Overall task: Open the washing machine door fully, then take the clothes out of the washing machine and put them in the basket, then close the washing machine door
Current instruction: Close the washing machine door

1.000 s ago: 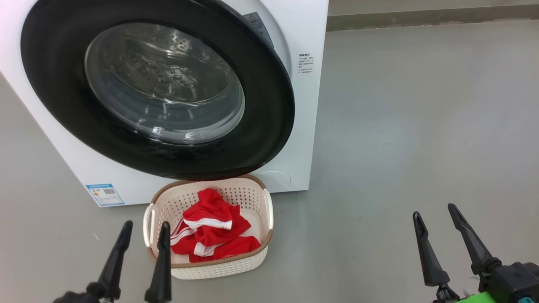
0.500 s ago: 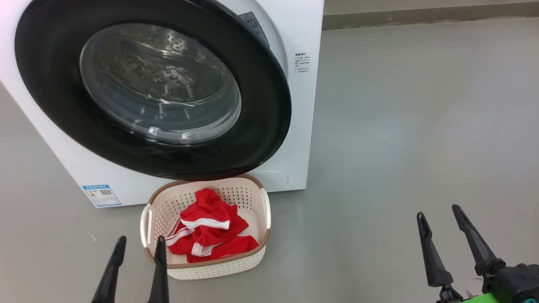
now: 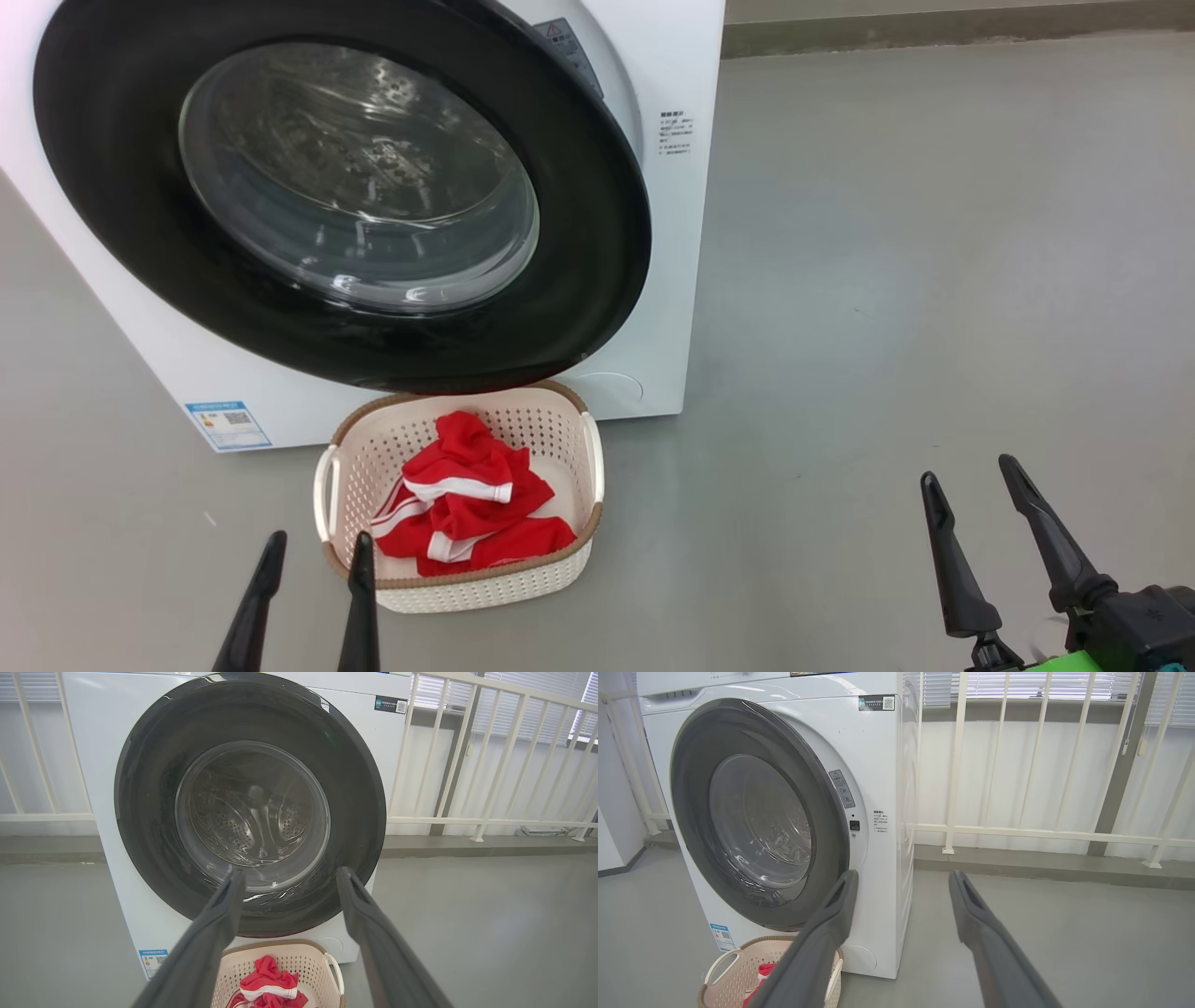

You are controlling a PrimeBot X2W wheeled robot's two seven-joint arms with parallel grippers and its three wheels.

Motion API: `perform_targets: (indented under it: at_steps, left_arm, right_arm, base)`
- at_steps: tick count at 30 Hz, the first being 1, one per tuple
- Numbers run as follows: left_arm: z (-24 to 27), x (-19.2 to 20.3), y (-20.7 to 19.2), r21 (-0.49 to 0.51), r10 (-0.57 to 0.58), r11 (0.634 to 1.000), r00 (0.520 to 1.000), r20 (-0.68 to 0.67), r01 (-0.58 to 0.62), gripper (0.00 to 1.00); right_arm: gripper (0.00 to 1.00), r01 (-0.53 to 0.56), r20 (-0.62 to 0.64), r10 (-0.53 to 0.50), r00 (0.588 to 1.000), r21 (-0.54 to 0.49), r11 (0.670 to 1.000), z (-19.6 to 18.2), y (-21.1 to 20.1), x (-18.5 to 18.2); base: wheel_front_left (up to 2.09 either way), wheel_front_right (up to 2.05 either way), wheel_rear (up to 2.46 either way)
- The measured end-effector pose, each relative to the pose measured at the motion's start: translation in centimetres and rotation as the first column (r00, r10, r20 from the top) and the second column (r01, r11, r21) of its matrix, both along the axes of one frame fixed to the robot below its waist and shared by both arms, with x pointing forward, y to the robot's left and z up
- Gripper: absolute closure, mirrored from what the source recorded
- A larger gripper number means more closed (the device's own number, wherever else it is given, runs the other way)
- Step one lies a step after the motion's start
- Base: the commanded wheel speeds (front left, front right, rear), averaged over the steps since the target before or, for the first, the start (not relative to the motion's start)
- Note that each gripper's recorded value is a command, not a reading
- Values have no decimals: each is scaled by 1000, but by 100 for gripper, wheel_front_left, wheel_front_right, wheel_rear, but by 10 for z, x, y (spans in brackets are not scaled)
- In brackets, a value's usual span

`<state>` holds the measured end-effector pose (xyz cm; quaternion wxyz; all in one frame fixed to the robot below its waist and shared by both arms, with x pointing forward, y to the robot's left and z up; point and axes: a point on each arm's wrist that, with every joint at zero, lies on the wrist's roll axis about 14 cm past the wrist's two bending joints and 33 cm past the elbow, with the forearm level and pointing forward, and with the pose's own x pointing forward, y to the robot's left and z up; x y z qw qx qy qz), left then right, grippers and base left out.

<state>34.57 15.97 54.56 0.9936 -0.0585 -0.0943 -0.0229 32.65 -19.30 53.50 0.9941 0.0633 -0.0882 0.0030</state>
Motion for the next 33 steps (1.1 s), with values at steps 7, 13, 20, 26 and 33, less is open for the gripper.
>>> perform_targets:
  at_steps: [7,13,20,26,33]
  left_arm:
    - [1,-4,0,2,5,1000,1000,4,-5,0]
    - [4,-4,-2,-13,7,1000,1000,14,-7,0]
    - [6,5,0,-23,17,1000,1000,19,-16,0]
    - [0,10,2,-28,27,999,1000,-1,-28,0]
    - [-2,22,3,-35,28,999,1000,-1,-28,0]
  right_arm:
    - [100,-54,-18,54,998,7,998,-6,17,7]
    - [100,-104,-22,104,994,8,995,-7,33,27]
    - [100,-171,-24,171,985,0,985,-9,56,64]
    - [100,-255,-20,254,967,-45,966,-7,86,94]
    - [100,-324,-47,322,946,-75,943,-14,111,129]
  base:
    - [0,0,0]
    - [0,0,0]
    - [0,0,0]
    - [0,0,0]
    - [0,0,0]
